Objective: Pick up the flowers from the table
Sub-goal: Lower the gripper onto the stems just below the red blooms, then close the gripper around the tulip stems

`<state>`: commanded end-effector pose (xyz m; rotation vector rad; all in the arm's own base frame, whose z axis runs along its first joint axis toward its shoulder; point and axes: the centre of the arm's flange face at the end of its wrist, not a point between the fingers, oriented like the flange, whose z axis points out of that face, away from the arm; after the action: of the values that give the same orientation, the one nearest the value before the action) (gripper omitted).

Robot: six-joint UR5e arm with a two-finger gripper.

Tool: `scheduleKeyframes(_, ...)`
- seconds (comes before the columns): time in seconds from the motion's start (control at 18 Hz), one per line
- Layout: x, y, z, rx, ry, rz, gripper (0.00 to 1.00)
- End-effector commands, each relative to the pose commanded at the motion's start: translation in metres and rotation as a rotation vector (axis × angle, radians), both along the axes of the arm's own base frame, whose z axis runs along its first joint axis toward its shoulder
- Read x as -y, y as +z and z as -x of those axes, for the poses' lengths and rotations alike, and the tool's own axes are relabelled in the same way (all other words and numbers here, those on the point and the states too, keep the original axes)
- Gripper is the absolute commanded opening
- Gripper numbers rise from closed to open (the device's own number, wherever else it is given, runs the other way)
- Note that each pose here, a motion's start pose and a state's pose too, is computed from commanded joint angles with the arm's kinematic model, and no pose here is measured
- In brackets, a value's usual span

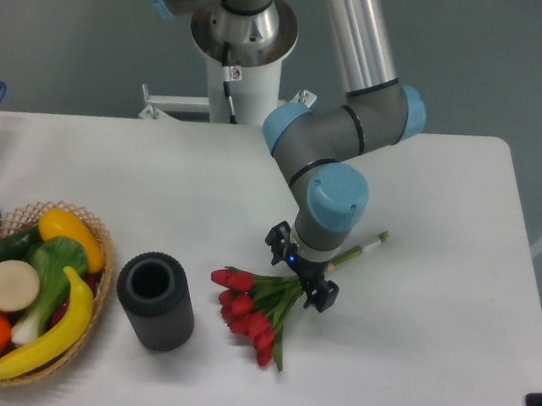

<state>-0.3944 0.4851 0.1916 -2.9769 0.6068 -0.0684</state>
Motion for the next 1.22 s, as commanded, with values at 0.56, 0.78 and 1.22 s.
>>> scheduleKeyframes(0.56, -0.006, -0.0035, -0.0059, -0.011, 0.012, 0.016, 0.82)
scheduleKeyframes(0.78, -0.0059, -0.0064, -0.0063, -0.025, 0.014, 0.039, 0.77)
scheduleKeyframes(1.22, -0.0096, -0.0048, -0.0116, -0.03, 0.009, 0.039, 0.5)
